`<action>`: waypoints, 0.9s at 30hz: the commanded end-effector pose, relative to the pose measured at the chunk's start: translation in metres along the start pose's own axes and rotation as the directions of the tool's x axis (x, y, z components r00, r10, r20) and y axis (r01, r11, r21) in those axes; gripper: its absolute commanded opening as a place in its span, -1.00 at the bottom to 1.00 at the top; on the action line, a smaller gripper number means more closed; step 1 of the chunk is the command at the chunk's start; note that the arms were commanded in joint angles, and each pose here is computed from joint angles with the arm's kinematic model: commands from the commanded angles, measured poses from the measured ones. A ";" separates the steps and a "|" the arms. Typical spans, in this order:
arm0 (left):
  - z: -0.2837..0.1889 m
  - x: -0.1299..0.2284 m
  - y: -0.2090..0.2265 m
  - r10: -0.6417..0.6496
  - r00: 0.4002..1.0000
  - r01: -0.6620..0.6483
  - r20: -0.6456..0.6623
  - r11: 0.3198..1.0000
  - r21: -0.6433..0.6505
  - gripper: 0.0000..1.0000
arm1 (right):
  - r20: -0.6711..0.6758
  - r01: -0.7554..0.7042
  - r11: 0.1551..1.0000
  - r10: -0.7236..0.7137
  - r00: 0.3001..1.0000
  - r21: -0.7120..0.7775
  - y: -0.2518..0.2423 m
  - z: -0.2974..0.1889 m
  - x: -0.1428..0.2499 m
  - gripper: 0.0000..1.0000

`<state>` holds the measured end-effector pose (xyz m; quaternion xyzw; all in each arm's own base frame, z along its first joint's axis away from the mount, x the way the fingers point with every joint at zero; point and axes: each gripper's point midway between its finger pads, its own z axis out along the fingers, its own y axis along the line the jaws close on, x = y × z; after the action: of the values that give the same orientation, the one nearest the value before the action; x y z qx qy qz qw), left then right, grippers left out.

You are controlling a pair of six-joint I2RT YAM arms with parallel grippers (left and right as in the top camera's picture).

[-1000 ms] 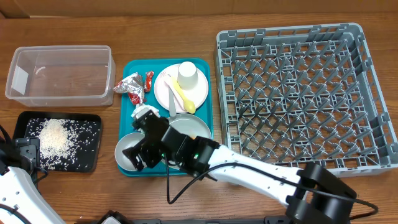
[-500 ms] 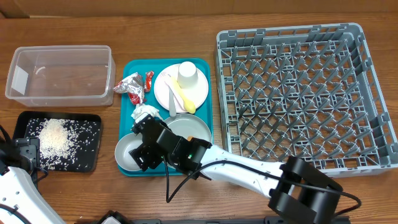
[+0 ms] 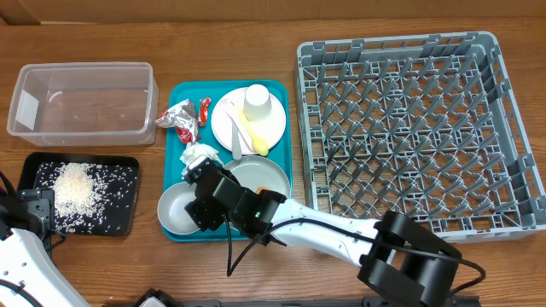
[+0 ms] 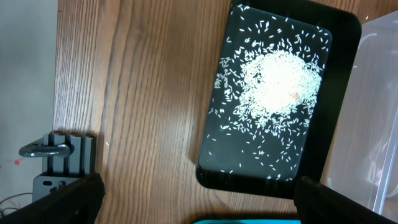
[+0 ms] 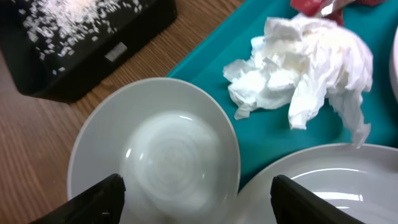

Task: Sort waste into correct bins and load items into the dishwasher rack
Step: 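Lower the right gripper and grasp the rim of the small white bowl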

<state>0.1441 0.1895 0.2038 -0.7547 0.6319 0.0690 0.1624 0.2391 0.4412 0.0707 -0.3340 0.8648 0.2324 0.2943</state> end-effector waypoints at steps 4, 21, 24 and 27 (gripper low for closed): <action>-0.005 -0.004 -0.003 -0.020 1.000 0.020 0.011 1.000 0.015 1.00 | 0.002 -0.021 1.000 0.021 1.000 0.016 -0.005 0.007 0.000 0.37; -0.005 -0.004 -0.003 -0.020 1.000 0.020 0.011 1.000 0.015 1.00 | -0.052 -0.067 0.998 0.066 0.996 -0.010 -0.001 0.014 0.015 0.13; -0.005 -0.004 -0.003 -0.020 1.000 0.020 0.011 1.000 0.015 1.00 | -0.062 -0.067 0.998 0.067 0.996 -0.006 -0.002 0.017 0.018 0.09; -0.005 -0.004 -0.003 -0.020 1.000 0.020 0.011 1.000 0.015 1.00 | -0.070 -0.068 0.998 0.067 0.995 -0.002 -0.004 0.019 0.021 0.01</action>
<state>0.1441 0.1895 0.2038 -0.7547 0.6319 0.0690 0.1624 0.2323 0.4383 0.0432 -0.3187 0.8836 0.2282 0.2563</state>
